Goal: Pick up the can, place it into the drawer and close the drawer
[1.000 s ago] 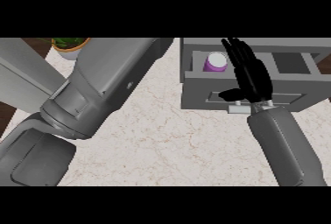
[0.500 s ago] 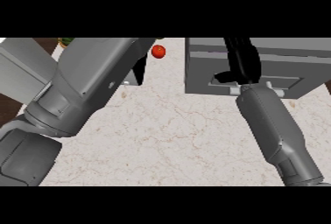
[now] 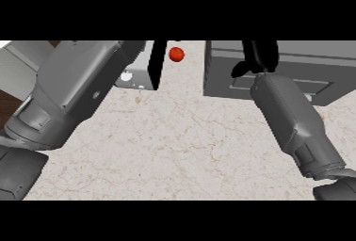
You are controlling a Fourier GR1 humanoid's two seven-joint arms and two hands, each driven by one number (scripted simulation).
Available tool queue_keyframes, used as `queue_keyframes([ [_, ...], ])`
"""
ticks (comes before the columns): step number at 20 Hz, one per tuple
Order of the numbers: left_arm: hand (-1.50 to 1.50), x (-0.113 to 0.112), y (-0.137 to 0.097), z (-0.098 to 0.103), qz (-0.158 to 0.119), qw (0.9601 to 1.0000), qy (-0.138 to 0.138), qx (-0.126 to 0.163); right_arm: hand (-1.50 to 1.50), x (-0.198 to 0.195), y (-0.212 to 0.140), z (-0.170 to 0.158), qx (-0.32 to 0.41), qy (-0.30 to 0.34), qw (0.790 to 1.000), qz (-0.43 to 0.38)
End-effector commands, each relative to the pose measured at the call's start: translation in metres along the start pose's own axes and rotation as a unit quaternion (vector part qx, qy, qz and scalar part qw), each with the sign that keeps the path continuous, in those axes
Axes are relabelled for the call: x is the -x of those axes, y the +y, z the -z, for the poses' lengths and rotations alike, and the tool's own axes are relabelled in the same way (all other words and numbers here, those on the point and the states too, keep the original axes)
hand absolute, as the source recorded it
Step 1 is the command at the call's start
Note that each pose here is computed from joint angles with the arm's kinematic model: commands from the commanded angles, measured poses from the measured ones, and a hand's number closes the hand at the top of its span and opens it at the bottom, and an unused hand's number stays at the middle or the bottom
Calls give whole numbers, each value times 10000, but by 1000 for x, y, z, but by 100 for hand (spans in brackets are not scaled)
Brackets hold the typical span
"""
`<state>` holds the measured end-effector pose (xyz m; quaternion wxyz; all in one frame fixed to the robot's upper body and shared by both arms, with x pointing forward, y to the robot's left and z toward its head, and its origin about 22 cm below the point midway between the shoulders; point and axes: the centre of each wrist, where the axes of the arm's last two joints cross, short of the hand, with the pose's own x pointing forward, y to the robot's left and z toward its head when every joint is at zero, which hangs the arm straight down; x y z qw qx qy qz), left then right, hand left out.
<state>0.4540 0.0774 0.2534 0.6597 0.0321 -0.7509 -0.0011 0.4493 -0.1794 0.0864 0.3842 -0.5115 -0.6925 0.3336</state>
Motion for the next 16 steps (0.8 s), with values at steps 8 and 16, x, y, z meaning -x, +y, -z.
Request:
queue_keyframes([
  [8, -150, 6, 13, -14, -3, 9998, -36, 199, -150, -9, -42, 51, 392, 73, 9985, 370],
  [16, -150, 4, 46, -18, -37, 9999, 12, 140, -150, -13, -34, 47, 546, -72, 9931, 1037],
])
